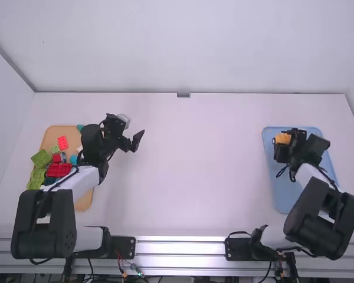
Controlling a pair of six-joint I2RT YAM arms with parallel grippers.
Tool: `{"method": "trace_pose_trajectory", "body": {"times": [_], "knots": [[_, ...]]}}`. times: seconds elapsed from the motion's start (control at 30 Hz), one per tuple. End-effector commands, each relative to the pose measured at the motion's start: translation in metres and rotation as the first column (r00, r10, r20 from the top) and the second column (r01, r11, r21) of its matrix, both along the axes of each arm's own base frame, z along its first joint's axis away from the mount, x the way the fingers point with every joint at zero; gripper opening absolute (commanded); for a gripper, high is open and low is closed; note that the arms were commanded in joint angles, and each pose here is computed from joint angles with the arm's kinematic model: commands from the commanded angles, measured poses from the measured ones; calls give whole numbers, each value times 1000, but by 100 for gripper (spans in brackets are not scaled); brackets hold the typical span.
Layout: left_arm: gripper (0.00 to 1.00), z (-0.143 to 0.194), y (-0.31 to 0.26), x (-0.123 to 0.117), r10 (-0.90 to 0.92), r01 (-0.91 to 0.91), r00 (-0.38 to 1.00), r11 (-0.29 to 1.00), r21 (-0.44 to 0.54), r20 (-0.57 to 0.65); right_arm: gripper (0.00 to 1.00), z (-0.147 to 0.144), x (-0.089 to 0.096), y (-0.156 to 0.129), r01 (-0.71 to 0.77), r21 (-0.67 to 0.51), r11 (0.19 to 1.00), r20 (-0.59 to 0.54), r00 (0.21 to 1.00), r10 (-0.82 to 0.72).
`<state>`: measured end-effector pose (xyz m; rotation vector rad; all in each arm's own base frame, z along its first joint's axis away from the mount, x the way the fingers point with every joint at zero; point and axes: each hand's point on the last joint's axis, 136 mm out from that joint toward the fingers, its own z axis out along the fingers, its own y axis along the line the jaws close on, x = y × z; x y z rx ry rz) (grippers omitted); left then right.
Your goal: Assemble lego blocks to make yellow taxi
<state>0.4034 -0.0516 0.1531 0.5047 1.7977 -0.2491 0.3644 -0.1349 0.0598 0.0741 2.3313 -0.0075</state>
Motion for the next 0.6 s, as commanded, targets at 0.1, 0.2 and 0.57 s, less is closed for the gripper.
{"method": "trace_pose_trajectory", "body": {"times": [0.1, 0.2, 0.57], "knots": [[99, -8, 1, 2, 13, -13, 1000, 1000, -5, -14, 40, -26, -23, -54, 251, 0, 968, -85, 964, -250], [99, -9, 1, 1, 14, -14, 1000, 1000, -5, -18, 40, -46, -37, -71, 310, -12, 951, -143, 940, -309], [99, -12, 28, 10, 213, -219, 974, 972, -81, -81, 100, -59, -44, -74, 392, -38, 919, -189, 901, -391]]}}
